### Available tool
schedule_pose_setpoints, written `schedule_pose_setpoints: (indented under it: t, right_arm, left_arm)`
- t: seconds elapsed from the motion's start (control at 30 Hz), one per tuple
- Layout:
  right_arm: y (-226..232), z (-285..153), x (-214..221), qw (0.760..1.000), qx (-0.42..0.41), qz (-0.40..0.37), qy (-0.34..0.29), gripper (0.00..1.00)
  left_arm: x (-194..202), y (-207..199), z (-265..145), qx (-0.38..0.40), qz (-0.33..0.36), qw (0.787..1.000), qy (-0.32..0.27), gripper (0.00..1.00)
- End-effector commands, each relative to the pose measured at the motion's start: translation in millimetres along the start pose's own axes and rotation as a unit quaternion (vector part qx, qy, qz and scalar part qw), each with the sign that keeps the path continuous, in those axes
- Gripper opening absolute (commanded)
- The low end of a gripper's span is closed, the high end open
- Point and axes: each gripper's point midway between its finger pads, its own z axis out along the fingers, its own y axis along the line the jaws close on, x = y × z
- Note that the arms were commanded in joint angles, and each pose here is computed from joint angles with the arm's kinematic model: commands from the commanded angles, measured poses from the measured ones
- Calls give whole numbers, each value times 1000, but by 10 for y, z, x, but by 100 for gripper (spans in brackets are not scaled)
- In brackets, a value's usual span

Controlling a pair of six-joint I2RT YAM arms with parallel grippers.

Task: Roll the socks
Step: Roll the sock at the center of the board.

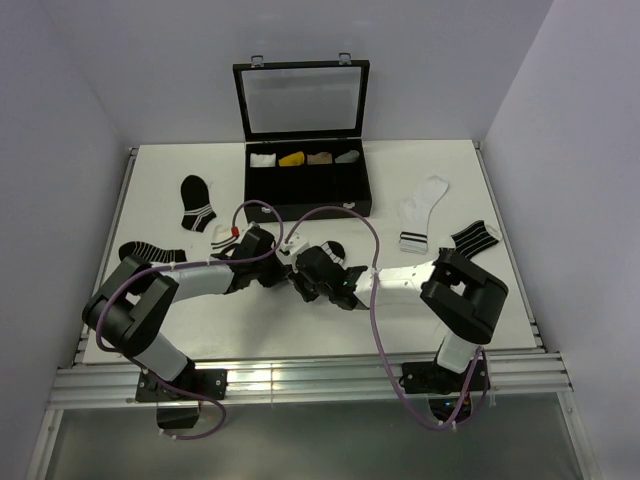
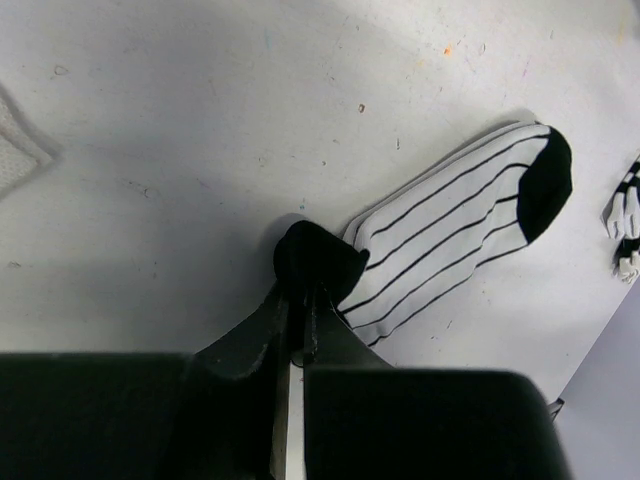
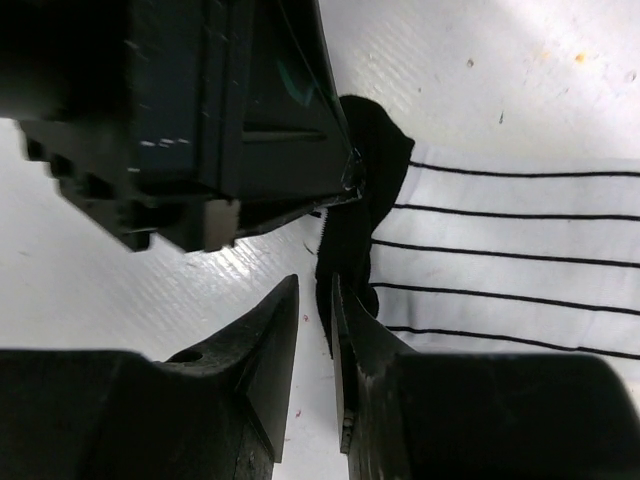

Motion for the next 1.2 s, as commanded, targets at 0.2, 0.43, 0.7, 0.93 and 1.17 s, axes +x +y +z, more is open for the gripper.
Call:
schedule_pose_setpoints:
  t: [0.2, 0.43, 0.7, 0.93, 1.17]
  right_arm:
    - [-47, 52, -98, 1000, 29, 4, -6, 32]
    - [-83, 45, -113, 999, 41, 2, -6, 37]
    - [-113, 12, -142, 999, 48, 1, -10, 38]
    - [-145, -8, -162, 998, 57, 2, -15, 38]
    - [-135, 66, -73, 998, 55, -4, 4, 41]
  left_arm:
    - [117, 189, 24, -33, 16, 999, 25, 0]
    - [119, 188, 16, -33, 18, 999, 26, 0]
    - [127, 193, 19, -33, 18, 999, 27, 0]
    - [133, 193, 23, -33, 18, 999, 29, 0]
    - [142, 187, 25, -32, 19, 999, 32, 0]
